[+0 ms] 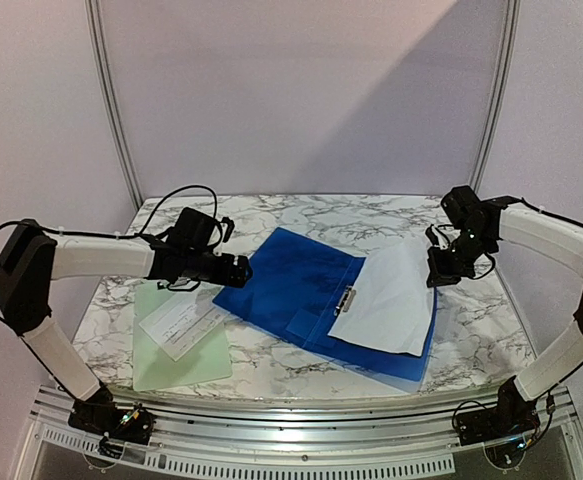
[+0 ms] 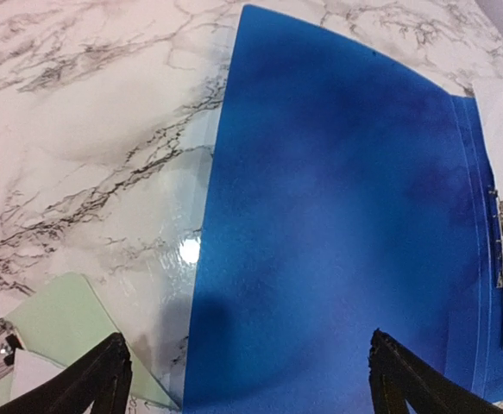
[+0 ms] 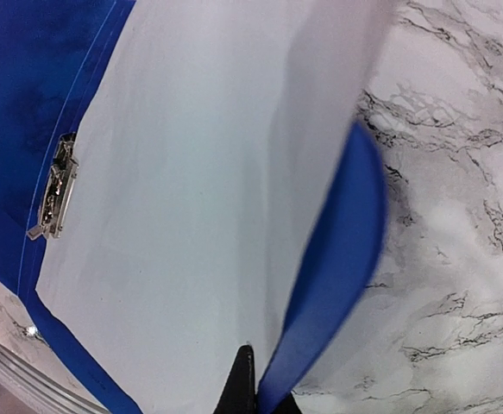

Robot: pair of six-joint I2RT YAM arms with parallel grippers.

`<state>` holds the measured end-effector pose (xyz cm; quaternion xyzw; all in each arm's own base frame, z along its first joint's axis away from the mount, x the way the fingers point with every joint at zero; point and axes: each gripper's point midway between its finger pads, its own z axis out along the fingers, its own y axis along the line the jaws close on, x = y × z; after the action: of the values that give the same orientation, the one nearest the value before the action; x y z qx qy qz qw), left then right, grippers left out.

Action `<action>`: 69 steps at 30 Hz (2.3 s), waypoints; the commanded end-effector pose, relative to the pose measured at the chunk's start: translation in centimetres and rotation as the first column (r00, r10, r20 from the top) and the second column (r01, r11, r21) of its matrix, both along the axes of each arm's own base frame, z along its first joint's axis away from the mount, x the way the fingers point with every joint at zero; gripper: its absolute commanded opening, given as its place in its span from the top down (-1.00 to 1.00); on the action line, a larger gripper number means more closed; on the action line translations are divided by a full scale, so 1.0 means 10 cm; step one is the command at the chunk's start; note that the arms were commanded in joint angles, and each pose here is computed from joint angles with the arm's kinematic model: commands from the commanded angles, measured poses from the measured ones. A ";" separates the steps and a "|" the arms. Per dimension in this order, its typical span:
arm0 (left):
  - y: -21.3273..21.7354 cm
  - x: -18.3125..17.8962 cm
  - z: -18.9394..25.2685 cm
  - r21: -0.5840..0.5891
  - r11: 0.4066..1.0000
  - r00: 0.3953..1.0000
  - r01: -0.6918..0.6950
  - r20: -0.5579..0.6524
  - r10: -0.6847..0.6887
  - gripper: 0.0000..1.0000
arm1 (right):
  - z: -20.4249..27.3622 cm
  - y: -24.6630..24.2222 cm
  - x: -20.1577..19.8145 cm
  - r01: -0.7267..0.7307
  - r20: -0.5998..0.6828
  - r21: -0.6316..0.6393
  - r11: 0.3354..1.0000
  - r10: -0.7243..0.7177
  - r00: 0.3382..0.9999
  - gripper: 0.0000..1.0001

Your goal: Put the files into the folder

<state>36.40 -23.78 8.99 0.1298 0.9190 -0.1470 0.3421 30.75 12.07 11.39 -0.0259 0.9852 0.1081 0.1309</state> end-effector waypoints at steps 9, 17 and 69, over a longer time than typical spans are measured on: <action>-0.24 0.20 -0.32 -0.151 0.986 0.984 0.063 -0.154 -0.086 -0.89 | 0.12 -0.05 0.30 -0.062 0.064 -0.054 0.997 0.065 0.996 1.00; -0.31 0.04 -0.47 -0.206 0.976 0.970 0.065 -0.214 -0.110 -0.75 | 0.19 0.05 0.44 -0.072 0.088 -0.009 0.997 0.073 0.993 1.00; -0.84 -0.58 -0.57 -0.247 0.962 0.963 0.116 -0.210 -0.170 -0.63 | 1.14 1.38 0.69 -0.361 0.301 0.572 0.736 0.221 0.928 -0.20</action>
<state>31.66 -30.92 4.47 0.1295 0.9124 -0.2900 0.2581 38.03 23.49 22.55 -0.1224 0.8745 0.4096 0.2289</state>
